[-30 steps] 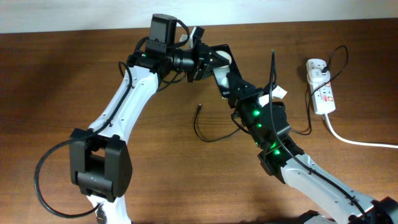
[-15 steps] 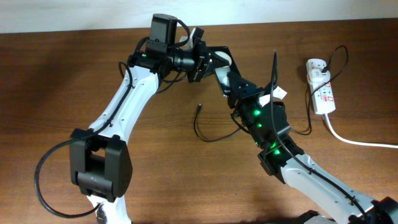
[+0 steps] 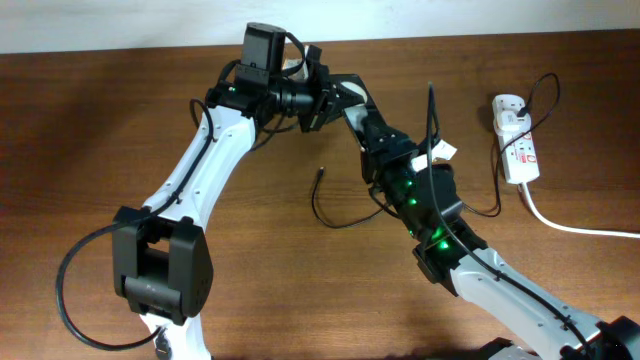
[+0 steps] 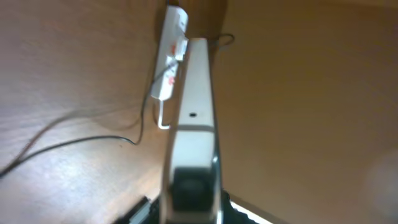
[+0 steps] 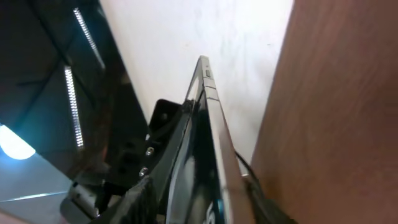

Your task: Plug charger to phone and switch on socket

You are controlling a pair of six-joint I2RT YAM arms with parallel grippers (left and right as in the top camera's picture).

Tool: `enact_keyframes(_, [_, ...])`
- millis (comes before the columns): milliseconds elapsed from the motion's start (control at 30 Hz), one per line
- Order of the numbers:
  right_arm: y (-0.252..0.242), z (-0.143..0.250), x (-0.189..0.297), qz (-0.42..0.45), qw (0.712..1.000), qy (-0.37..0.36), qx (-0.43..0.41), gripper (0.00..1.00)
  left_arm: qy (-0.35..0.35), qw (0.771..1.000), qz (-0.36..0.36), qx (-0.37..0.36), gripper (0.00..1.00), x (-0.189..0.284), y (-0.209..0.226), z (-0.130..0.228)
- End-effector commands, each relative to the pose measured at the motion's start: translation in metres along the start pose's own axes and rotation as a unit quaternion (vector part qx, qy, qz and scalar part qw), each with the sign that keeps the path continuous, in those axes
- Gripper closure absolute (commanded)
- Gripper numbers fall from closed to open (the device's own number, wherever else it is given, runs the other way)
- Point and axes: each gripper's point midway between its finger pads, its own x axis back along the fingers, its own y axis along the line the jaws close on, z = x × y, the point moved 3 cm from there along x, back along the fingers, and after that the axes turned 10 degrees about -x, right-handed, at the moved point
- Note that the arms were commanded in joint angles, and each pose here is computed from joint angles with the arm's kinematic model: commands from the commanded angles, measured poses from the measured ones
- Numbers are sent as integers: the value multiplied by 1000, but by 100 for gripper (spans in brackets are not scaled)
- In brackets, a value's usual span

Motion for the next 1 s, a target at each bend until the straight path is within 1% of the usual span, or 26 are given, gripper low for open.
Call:
enact_keyframes(0, [-10,-7,1,31,999,-32,14,57,-41,997,-51,-42,100,11,8,-6])
enact_keyframes(67, [-28,-17,4,74,995,-58,29,57,-51,994,-93,-29,100,15,25,-7])
enact_keyframes(133, [-39,-23,6,102,988,-68,92,59,-58,990,-125,-24,100,21,39,-8])
enact_keyframes(200, [-45,-27,8,123,976,-69,167,56,-65,984,-160,-39,100,26,51,-9])
enact_keyframes(233, [-48,-28,9,132,969,-66,195,50,-65,981,-178,-45,100,29,57,-9])
enact_keyframes(300, [-53,-28,11,147,953,-52,260,32,-63,972,-216,-61,100,35,70,-7])
enact_keyframes(367, [-58,-21,11,158,924,-8,349,27,-53,966,-238,-86,100,38,77,-4])
enact_keyframes(467, [-62,-12,11,156,898,40,410,5,-46,964,-244,-97,100,42,81,-4])
enact_keyframes(500, [-63,-9,11,154,890,52,425,1,-47,964,-245,-94,100,47,83,-6])
enact_keyframes(567, [-61,-3,10,151,878,76,449,1,-44,967,-231,-98,100,57,85,-10])
enact_keyframes(633, [-55,-4,9,173,874,89,445,1,-42,974,-202,-94,100,75,88,-17])
enact_keyframes(700, [-42,-9,7,196,861,93,460,1,-42,981,-163,-94,100,93,88,-23])
enact_keyframes(767, [-24,-11,8,225,843,99,479,1,-45,990,-104,-84,100,115,83,-29])
enact_keyframes(867, [-3,-4,12,242,819,116,506,1,-61,995,-50,-62,100,147,83,-38])
enact_keyframes(967, [5,1,10,251,808,132,517,1,-69,996,-27,-54,100,162,83,-41])
